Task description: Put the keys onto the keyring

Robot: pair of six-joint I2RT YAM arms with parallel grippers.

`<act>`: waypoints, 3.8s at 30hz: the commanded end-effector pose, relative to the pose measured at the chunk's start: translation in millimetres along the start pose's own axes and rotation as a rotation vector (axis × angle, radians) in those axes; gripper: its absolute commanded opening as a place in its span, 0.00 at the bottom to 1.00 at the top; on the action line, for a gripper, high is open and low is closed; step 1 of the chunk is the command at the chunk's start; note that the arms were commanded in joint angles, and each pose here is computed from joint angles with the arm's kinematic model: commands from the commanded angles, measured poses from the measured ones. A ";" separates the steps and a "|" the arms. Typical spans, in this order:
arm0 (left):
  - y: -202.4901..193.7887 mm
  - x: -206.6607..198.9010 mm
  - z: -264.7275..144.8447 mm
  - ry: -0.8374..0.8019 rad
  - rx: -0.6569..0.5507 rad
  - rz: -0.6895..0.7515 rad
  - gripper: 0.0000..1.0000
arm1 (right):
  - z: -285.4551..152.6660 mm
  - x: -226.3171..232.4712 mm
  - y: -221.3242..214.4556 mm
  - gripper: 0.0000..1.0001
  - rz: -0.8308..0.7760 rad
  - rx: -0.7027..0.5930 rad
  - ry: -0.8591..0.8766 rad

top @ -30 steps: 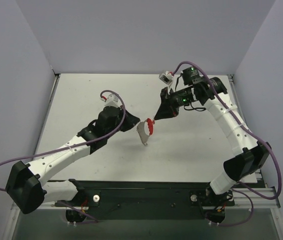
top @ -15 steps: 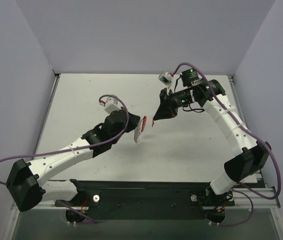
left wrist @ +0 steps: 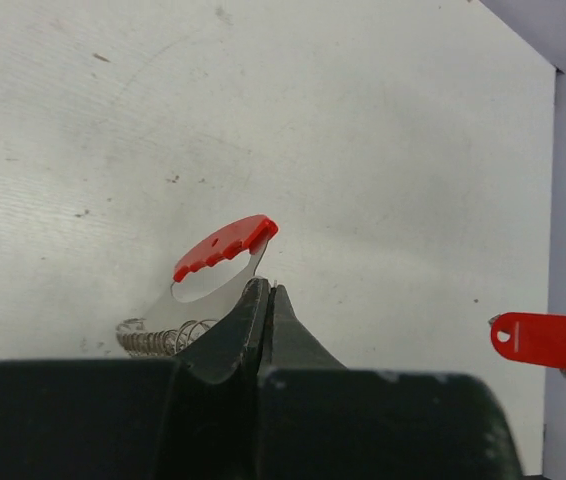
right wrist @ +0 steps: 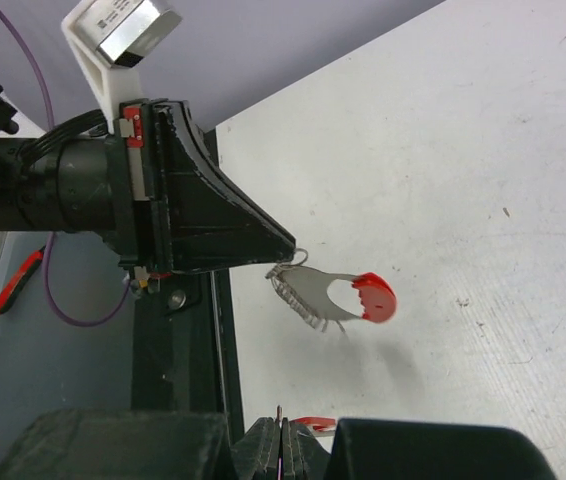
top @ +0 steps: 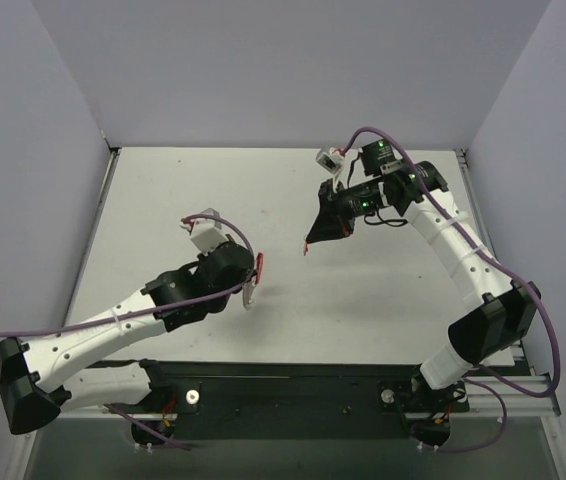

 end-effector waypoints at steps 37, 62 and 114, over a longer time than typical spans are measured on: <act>-2.8 7.4 74.6 -0.084 0.309 0.396 0.68 | -39.6 -15.5 -50.3 0.00 0.131 0.001 -0.044; -56.0 30.3 92.8 -0.067 0.788 0.483 0.57 | -35.2 -17.9 -58.1 0.00 0.142 0.028 0.012; -60.0 65.9 143.4 -0.103 0.670 0.266 0.37 | -33.2 -20.9 -63.2 0.00 0.153 0.056 0.018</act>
Point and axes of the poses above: each gripper's point midway between its finger pads, its own z axis out along the fingers, its own x axis along the line the jaws close on, y = z × x, the point moved 10 cm from there along -z, back along the fingers, and after that the axes turned 11 degrees about z, right-handed, at the moved point
